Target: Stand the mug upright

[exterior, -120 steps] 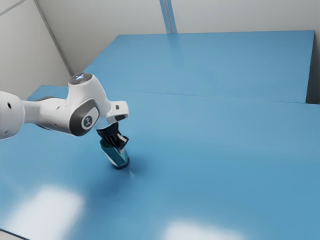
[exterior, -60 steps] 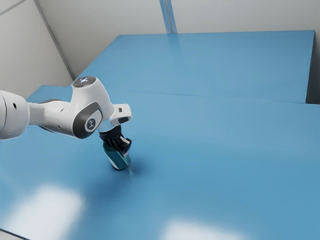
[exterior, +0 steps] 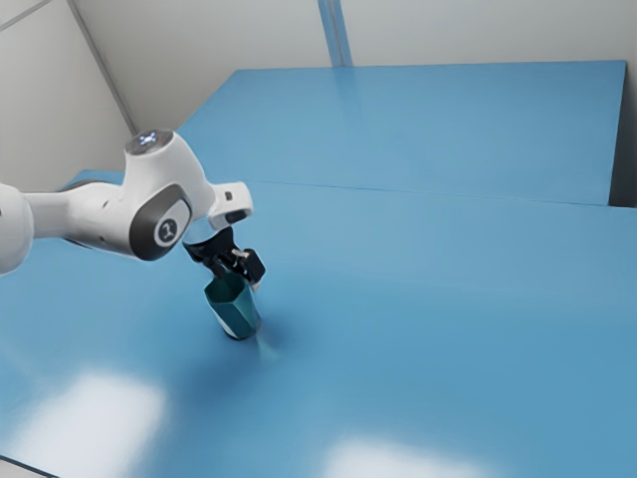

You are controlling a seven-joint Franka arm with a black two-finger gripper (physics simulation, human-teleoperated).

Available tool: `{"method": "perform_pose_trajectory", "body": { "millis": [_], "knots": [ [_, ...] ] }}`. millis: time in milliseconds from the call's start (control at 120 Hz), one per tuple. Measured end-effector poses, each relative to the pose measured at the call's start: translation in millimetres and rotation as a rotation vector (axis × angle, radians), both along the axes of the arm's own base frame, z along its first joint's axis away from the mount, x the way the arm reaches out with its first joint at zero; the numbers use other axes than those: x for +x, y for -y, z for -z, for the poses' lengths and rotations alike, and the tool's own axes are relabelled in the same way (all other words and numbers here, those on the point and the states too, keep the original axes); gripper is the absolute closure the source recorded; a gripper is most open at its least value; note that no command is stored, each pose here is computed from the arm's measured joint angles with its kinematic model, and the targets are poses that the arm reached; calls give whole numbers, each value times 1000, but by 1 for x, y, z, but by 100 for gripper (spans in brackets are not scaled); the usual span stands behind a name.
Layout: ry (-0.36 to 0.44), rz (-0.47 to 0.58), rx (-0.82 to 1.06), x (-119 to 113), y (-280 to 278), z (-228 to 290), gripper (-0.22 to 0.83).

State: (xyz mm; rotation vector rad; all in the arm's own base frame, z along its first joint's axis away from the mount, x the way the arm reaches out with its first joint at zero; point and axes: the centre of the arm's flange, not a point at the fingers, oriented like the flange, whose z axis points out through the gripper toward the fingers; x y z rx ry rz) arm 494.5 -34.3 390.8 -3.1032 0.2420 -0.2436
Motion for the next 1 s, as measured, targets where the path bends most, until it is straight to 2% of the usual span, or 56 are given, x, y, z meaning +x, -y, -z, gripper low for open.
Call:
{"method": "perform_pose_trajectory", "body": {
  "millis": [158,583,1000],
  "knots": [
    [-2,-8,-6,18,5,-34,5],
    [-93,-60,-14,63,6,-117,3],
    [-148,-93,-11,70,-1,-174,2]
  ]
}}
